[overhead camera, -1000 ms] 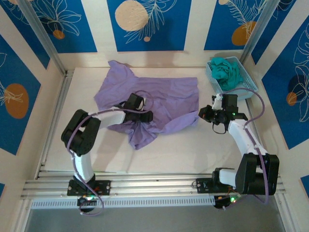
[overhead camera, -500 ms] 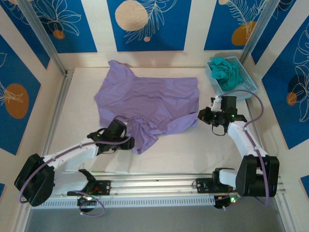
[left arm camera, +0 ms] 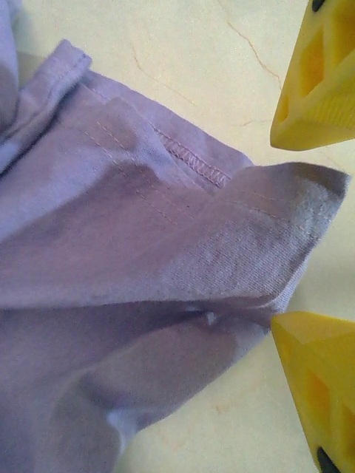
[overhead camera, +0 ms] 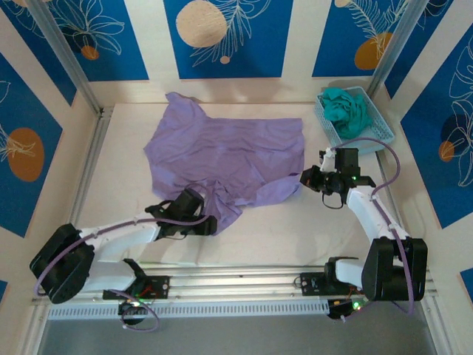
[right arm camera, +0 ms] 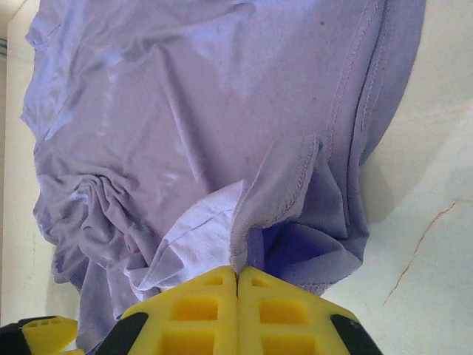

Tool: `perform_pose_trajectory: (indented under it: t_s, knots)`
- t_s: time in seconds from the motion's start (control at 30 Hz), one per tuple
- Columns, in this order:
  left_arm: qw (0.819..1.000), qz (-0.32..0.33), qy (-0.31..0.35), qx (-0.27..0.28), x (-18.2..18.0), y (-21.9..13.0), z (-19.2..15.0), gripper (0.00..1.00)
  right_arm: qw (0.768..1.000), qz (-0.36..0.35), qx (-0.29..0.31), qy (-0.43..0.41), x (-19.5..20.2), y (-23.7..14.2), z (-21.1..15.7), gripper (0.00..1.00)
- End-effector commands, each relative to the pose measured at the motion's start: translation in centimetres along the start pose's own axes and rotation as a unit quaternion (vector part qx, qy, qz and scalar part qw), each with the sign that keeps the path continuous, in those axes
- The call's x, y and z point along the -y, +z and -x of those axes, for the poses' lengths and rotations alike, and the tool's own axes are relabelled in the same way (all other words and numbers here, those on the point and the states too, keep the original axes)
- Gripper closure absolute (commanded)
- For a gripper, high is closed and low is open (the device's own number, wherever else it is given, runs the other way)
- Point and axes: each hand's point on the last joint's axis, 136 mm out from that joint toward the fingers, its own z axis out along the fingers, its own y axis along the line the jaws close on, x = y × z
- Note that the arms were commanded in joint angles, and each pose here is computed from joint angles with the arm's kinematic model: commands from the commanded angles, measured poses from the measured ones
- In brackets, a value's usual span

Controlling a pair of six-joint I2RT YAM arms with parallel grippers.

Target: Fold the inside-out t-shirt

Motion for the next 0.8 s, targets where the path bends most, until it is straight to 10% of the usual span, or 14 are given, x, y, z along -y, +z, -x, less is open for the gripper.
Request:
perform_pose_trajectory:
  t_s: [0.0, 0.77]
  knots:
    - [1.000, -0.011, -0.002, -0.007, 0.7, 0.5, -0.5, 0.41, 1.000, 0.015, -0.005, -0.012, -0.6, -0.2, -0.6, 1.00]
    - [0.999, 0.031, 0.012, -0.001, -1.1, -0.8, -1.0, 0.76, 1.000, 0.014, -0.011, -0.008, -0.2, 0.2, -1.2, 1.00]
